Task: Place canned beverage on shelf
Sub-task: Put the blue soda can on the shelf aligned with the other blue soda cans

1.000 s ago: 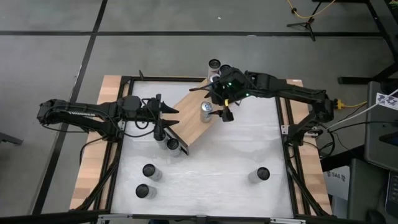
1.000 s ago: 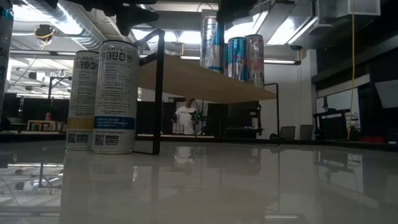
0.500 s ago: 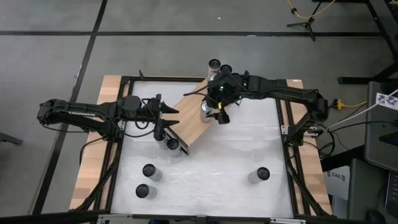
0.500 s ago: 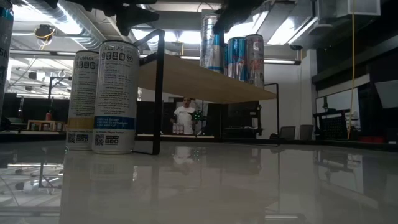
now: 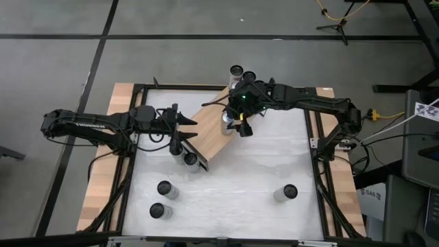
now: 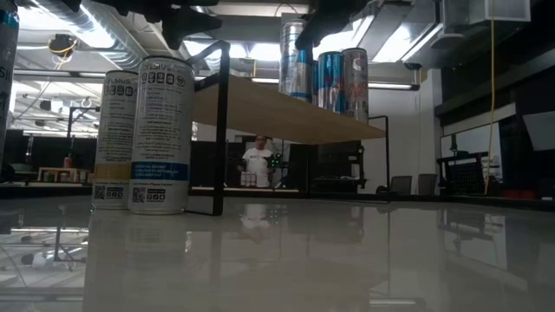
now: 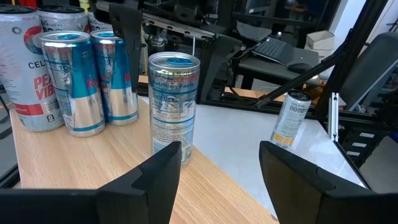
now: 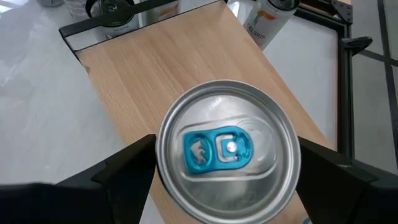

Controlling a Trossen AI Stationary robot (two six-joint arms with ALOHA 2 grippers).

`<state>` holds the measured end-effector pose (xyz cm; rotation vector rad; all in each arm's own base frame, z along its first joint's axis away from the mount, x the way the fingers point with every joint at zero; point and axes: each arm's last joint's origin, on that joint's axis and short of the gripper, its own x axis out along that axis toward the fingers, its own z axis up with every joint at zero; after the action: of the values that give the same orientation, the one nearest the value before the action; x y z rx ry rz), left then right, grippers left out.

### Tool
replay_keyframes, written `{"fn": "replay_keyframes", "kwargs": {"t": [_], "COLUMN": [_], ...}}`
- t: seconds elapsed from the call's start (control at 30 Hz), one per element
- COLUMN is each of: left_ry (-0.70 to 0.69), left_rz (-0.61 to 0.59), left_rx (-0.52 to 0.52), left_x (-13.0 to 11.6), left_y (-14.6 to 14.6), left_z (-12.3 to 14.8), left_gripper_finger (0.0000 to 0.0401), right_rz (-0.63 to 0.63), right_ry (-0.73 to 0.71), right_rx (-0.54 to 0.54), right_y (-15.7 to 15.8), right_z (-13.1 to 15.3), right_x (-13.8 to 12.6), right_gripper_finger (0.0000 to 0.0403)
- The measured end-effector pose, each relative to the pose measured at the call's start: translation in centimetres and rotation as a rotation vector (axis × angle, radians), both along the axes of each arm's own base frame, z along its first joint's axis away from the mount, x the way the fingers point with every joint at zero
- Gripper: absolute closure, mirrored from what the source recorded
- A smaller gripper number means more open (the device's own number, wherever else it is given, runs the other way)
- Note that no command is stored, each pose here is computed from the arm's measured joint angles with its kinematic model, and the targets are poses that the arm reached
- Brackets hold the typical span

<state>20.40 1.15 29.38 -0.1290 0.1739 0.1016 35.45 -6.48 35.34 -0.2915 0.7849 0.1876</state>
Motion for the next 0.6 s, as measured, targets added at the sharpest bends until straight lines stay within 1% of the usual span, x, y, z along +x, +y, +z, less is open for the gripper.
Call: {"fn": "replay_keyframes", "kwargs": {"t": [0.2,0.37,0.47,0.6], "left_ry": [0.0,0.0,0.0,0.0], "left_rz": [0.0,0.0,0.0,-0.001], "left_rx": [0.0,0.0,0.0,0.004], "left_x": [0.0,0.0,0.0,0.0], "left_y": [-0.01,0.0,-0.01,0.0], "left_z": [0.0,0.0,0.0,0.0], "left_gripper_finger": [0.0191,0.0191,0.0191,0.0191], "right_rz": [-0.053,-0.062,-0.063,-0.063], "right_ry": [0.002,0.003,0.003,0.003], "right_rx": [0.048,0.058,0.059,0.061], "right_y": [-0.01,0.01,0.01,0.01], "right_z": [0.01,0.01,0.01,0.02], "right_x": [0.01,0.02,0.02,0.02], "right_gripper_finger": [0.0068,0.0074,0.0099,0.0146]}}
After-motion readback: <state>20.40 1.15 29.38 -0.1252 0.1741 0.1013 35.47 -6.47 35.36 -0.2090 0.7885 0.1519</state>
